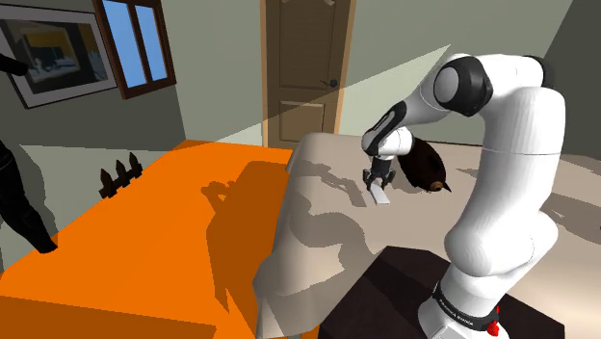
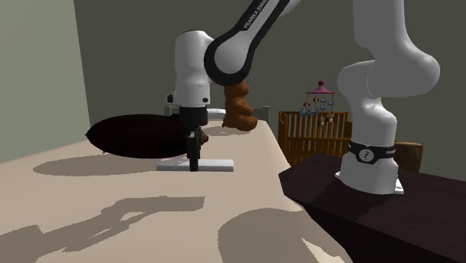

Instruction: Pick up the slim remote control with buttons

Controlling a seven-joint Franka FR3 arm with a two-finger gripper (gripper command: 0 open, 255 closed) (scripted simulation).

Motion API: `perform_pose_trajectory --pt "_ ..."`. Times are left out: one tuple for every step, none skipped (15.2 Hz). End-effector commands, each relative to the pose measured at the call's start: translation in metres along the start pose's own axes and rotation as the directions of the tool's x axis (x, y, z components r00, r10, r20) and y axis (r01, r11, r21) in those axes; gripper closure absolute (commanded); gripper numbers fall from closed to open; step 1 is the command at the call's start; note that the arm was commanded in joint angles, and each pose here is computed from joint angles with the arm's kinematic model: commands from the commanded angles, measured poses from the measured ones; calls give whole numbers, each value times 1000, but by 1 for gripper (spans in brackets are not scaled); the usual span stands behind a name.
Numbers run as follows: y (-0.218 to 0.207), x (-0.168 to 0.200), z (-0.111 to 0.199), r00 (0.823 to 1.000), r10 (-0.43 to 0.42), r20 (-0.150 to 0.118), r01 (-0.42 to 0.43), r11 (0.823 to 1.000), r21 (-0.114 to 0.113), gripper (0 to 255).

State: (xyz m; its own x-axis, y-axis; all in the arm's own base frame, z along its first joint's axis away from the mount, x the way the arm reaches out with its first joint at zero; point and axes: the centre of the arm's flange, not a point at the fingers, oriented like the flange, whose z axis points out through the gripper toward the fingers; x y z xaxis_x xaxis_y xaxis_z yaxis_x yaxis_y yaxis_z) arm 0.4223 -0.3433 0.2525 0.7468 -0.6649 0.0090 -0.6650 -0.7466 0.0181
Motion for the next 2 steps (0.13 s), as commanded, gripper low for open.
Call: perform_pose_trajectory --pt "1 -1 -7 1000 0 0 0 1000 0 255" --pt "1 -1 -7 1000 0 0 0 1000 0 255"
